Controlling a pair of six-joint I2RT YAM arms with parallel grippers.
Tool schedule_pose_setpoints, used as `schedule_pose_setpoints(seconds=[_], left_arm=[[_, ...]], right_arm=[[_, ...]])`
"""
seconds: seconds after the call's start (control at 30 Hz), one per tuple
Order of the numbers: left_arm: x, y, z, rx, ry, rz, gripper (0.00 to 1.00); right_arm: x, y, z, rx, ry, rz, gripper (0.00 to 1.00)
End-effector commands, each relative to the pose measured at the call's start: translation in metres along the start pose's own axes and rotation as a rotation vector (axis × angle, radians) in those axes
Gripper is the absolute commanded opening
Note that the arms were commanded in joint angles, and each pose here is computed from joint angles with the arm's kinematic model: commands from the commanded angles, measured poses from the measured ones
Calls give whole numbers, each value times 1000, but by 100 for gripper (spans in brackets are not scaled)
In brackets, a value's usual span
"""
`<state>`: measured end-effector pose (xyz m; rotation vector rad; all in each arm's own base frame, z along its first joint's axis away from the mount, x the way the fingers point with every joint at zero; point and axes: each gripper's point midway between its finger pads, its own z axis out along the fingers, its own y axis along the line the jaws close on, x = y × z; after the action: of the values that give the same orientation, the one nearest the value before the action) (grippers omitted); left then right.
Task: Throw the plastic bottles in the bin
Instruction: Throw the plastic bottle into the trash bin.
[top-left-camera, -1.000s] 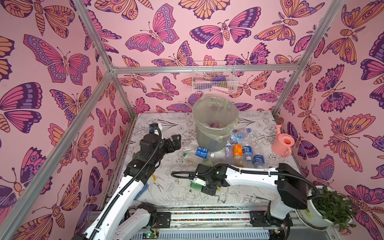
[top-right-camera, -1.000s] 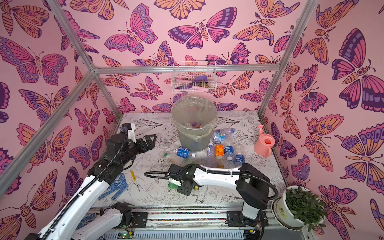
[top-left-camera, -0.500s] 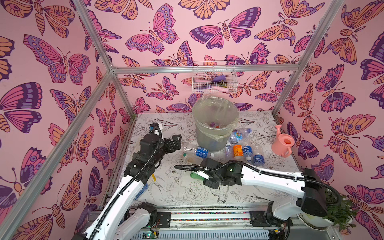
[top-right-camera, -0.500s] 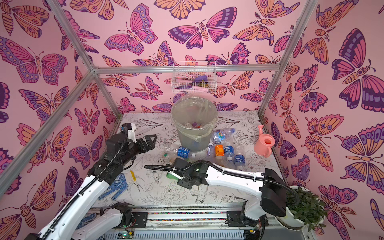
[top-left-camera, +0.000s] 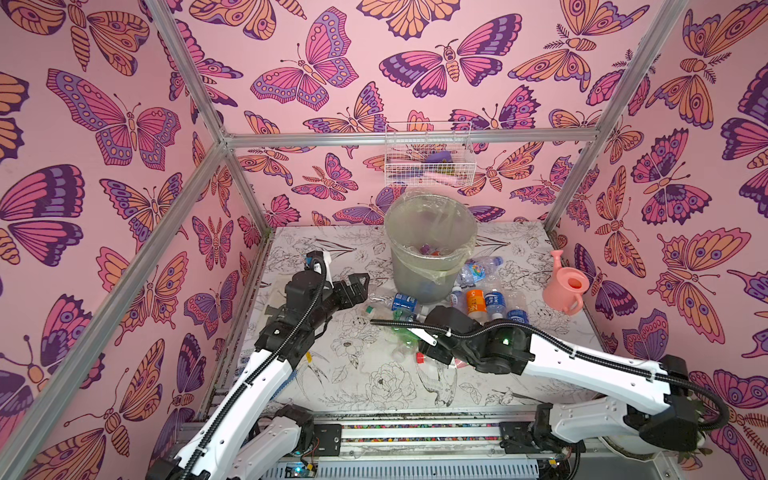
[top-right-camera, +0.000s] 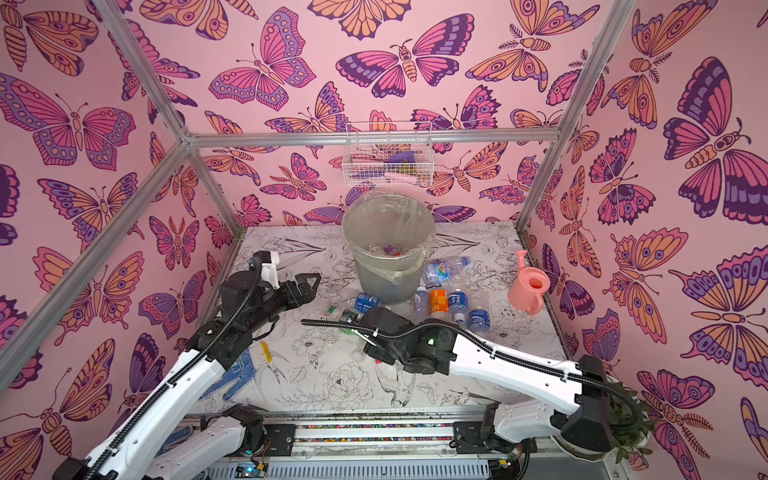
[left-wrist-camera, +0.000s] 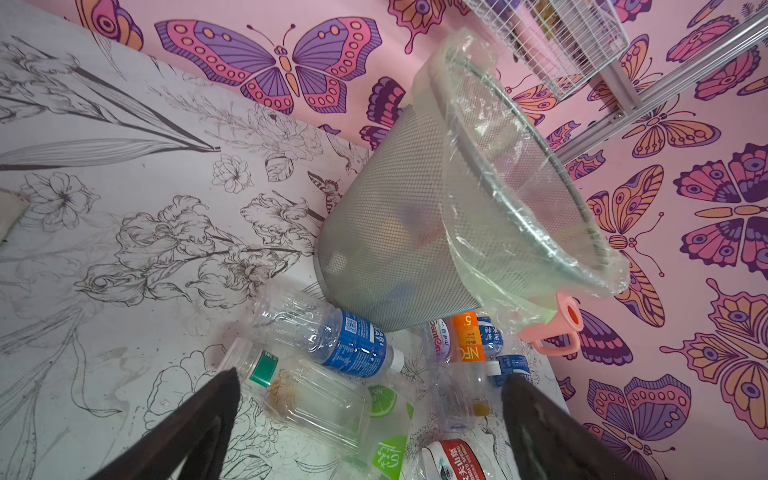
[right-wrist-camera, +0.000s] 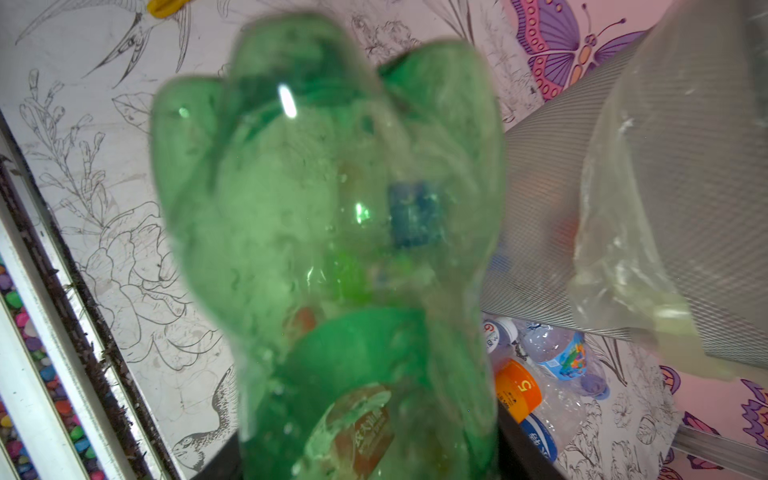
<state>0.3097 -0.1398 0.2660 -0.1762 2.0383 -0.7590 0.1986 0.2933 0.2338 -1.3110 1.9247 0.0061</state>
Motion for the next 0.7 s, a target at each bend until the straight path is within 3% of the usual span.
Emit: schedule_pose_setpoints(seconds=[0.0, 0.4, 0.67], left_arm=[[12, -6, 6, 43, 22, -31, 100], [53, -27, 27, 72, 113, -37, 100], [51, -50, 14, 134, 125, -72, 99]], right_arm=[[-24, -32, -18, 59, -89, 46, 0], [-72, -96, -55, 91, -275, 211, 0], [-60, -104, -70, 126, -287, 262, 0]])
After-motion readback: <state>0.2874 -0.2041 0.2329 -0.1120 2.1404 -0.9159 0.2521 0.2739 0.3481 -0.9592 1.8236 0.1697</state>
